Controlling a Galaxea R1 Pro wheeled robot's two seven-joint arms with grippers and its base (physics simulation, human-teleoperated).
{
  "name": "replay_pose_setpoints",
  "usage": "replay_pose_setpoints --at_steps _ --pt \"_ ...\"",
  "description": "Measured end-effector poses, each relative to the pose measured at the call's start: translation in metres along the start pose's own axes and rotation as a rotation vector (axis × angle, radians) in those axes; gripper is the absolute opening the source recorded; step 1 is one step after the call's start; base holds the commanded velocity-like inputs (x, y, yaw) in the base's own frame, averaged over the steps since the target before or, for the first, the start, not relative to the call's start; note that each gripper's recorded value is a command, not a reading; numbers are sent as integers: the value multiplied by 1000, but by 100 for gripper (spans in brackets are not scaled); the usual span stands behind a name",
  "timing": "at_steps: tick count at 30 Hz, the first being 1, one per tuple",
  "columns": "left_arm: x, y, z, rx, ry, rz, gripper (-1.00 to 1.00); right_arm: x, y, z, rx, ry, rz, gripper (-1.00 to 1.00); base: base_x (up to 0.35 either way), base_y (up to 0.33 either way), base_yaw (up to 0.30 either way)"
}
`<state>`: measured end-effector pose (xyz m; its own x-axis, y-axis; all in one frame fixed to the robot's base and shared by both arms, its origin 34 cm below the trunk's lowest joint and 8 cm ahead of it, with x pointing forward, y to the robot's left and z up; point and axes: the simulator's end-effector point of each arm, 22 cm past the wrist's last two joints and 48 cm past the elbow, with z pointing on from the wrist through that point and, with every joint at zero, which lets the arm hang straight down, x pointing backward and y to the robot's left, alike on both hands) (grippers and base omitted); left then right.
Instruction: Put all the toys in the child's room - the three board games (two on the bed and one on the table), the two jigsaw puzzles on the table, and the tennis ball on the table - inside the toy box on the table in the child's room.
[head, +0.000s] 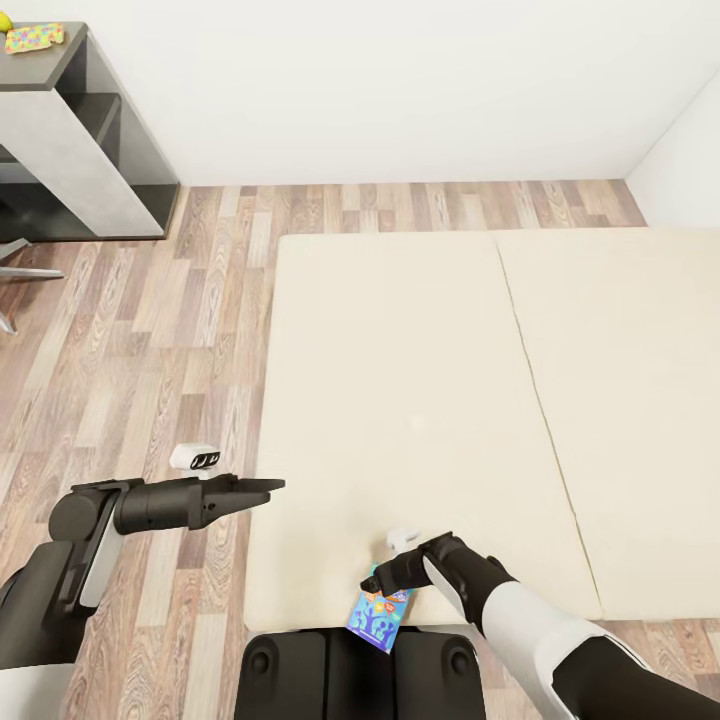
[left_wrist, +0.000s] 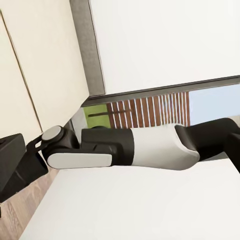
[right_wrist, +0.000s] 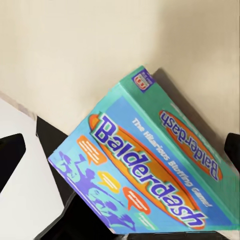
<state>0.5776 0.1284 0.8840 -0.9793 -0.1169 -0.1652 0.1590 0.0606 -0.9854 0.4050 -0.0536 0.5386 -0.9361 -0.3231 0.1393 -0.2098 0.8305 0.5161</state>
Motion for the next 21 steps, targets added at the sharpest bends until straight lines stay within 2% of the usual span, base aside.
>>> replay_pose_setpoints --at_steps 4,9,10,13,17,21 --pt "0 0 0 1 -1 -1 100 10 -31 -8 38 10 21 100 0 0 0" --pt "1 0 1 2 -1 -2 100 17 -57 -16 70 15 40 100 0 0 0" --pt "1 0 1 2 -1 -2 100 20 -68 -20 80 13 53 100 0 0 0" --pt "0 0 0 2 -2 -2 100 23 -82 -27 86 5 84 100 0 0 0" --pt "0 0 0 1 -2 -2 100 25 -98 -38 57 -20 135 100 0 0 0" --pt "0 0 0 1 -2 -2 100 26 -100 -44 12 -32 148 100 0 0 0"
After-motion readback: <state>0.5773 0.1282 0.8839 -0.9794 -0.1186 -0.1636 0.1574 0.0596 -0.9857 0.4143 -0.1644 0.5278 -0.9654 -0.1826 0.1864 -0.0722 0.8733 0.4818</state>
